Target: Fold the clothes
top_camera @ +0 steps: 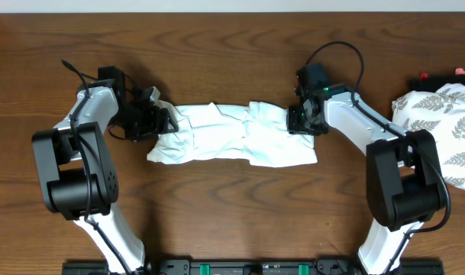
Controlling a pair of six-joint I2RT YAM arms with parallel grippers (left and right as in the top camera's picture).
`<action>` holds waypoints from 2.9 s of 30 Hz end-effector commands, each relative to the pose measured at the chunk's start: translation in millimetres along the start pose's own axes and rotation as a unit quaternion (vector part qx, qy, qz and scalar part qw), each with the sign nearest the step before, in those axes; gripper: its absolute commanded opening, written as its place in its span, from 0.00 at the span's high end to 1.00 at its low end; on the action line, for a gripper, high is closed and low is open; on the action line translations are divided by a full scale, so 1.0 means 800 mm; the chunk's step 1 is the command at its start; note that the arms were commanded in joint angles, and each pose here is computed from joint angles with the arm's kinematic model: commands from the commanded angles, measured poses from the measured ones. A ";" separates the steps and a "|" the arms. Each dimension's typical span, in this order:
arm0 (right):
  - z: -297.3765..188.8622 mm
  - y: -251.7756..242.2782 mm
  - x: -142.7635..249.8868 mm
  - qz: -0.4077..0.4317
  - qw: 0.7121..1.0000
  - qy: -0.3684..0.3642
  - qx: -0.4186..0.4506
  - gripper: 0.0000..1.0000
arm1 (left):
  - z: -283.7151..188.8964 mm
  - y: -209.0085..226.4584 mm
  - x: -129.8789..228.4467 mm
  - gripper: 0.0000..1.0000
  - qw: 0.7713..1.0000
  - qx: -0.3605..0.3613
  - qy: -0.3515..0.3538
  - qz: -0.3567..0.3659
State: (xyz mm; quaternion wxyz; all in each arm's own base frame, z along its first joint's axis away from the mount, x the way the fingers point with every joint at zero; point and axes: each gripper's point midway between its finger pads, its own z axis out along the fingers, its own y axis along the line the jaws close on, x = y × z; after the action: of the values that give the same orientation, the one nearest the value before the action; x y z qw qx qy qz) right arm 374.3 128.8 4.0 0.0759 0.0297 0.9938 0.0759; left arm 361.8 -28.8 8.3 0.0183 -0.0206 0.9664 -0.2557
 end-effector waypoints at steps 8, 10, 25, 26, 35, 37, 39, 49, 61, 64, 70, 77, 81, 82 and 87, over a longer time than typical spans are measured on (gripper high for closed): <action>0.048 -0.021 0.036 0.003 0.998 0.053 0.035 0.65 | 0.040 0.032 0.048 0.60 0.996 -0.037 0.080 -0.024; 0.048 -0.021 0.036 0.002 0.998 0.053 0.035 0.65 | 0.041 0.029 0.048 0.63 0.996 -0.037 0.081 -0.021; 0.048 -0.021 0.036 0.002 0.998 0.053 0.034 0.65 | 0.051 0.011 0.047 0.94 0.996 -0.032 0.085 0.001; 0.048 -0.021 0.036 0.002 0.998 0.053 0.034 0.65 | 0.051 0.011 0.047 0.94 0.996 -0.032 0.085 0.001; 0.047 -0.018 0.039 0.002 0.998 0.058 0.028 0.65 | 0.023 0.015 0.027 0.94 0.998 -0.039 0.046 -0.013; 0.042 -0.008 0.037 -0.002 0.998 0.056 0.011 0.64 | 0.012 0.017 0.021 0.94 0.998 -0.047 0.031 -0.010; 0.029 0.002 0.028 -0.006 0.999 0.044 -0.007 0.62 | 0.003 0.022 0.017 0.94 0.998 -0.062 0.019 -0.007; -0.104 0.039 -0.029 -0.055 0.991 -0.100 -0.063 0.53 | -0.033 0.063 0.002 0.94 0.984 -0.170 -0.023 -0.042; -0.183 -0.019 -0.031 0.000 0.988 -0.144 -0.053 0.55 | -0.147 0.118 -0.029 0.94 0.935 -0.304 -0.157 -0.092; -0.185 -0.039 -0.026 0.014 0.990 -0.133 -0.043 0.56 | -0.176 0.132 -0.031 0.94 0.917 -0.336 -0.186 -0.108; -0.184 -0.060 -0.018 0.024 0.992 -0.117 -0.031 0.57 | -0.227 0.140 -0.037 0.94 0.881 -0.394 -0.236 -0.115; -0.184 -0.068 -0.015 0.032 0.993 -0.111 -0.028 0.58 | -0.268 0.112 -0.039 0.94 0.864 -0.406 -0.280 -0.102; -0.183 -0.069 -0.011 0.033 0.994 -0.104 -0.027 0.58 | -0.273 0.068 -0.045 0.94 0.865 -0.396 -0.301 -0.064; -0.182 -0.069 -0.010 0.034 0.994 -0.102 -0.026 0.58 | -0.270 0.052 -0.047 0.94 0.868 -0.394 -0.300 -0.043; -0.182 -0.070 -0.007 0.035 0.994 -0.097 -0.025 0.58 | -0.235 -0.012 -0.043 0.94 0.876 -0.401 -0.266 0.042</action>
State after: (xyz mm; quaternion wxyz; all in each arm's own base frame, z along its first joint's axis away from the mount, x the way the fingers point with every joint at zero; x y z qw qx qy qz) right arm 353.8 55.9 128.0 0.1554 0.0717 0.9802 0.0998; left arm 389.3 76.1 172.6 0.2760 -0.0875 0.9445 0.1549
